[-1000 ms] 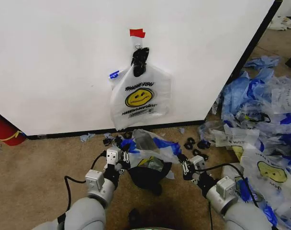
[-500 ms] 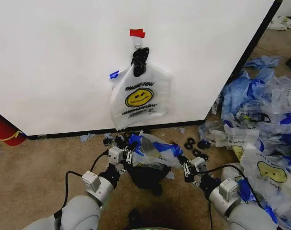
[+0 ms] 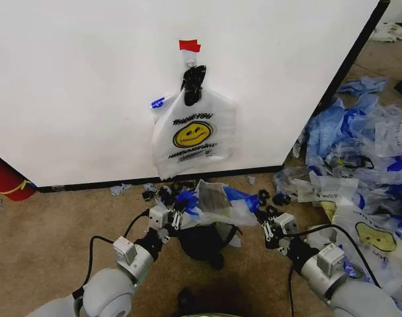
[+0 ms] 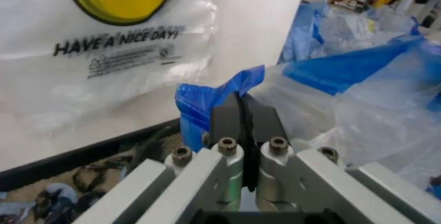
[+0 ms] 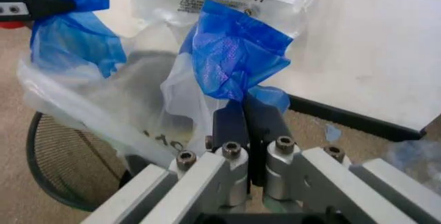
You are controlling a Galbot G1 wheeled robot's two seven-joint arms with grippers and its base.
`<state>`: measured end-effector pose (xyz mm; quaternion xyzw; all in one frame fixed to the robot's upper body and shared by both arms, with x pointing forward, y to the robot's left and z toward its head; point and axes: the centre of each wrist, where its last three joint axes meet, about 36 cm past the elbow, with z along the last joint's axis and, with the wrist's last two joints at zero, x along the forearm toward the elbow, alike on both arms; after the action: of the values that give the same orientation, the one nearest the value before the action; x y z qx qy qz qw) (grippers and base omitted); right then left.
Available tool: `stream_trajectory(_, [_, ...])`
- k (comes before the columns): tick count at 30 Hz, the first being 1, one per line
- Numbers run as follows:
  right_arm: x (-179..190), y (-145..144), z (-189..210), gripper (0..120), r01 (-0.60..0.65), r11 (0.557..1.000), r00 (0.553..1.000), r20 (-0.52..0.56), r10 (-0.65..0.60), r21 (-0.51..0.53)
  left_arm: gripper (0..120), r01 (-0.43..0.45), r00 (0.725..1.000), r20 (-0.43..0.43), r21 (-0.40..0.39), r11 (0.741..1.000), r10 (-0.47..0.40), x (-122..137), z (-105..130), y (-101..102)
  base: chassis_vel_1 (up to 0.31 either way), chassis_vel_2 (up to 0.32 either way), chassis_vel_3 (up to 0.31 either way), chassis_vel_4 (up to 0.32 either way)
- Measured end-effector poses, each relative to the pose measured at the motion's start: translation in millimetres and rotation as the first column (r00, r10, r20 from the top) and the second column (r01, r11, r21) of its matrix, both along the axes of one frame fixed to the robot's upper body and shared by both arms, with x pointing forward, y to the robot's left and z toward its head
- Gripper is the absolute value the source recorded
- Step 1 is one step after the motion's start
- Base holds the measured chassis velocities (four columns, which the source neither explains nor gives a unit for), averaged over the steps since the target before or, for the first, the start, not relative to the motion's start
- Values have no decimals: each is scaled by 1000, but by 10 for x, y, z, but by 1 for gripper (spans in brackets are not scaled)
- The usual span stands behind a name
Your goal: Pick up the garbage bag from the wall and place it over the trash bin.
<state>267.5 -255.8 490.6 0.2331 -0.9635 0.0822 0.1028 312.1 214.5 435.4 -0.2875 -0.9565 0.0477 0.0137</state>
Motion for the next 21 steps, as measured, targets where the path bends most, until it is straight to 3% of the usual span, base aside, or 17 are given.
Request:
stream_trajectory(11, [-66, 19, -15, 0, -13, 1000, 1000, -28, 13, -3, 0, 40, 999, 15, 48, 998, -41, -112, -9, 79, 0, 0, 0, 0])
stream_trajectory(21, [-218, 12, -83, 0, -55, 998, 998, -38, 55, -1, 0, 112, 989, 89, 54, 992, -117, 46, -132, 244, 0, 0, 0, 0])
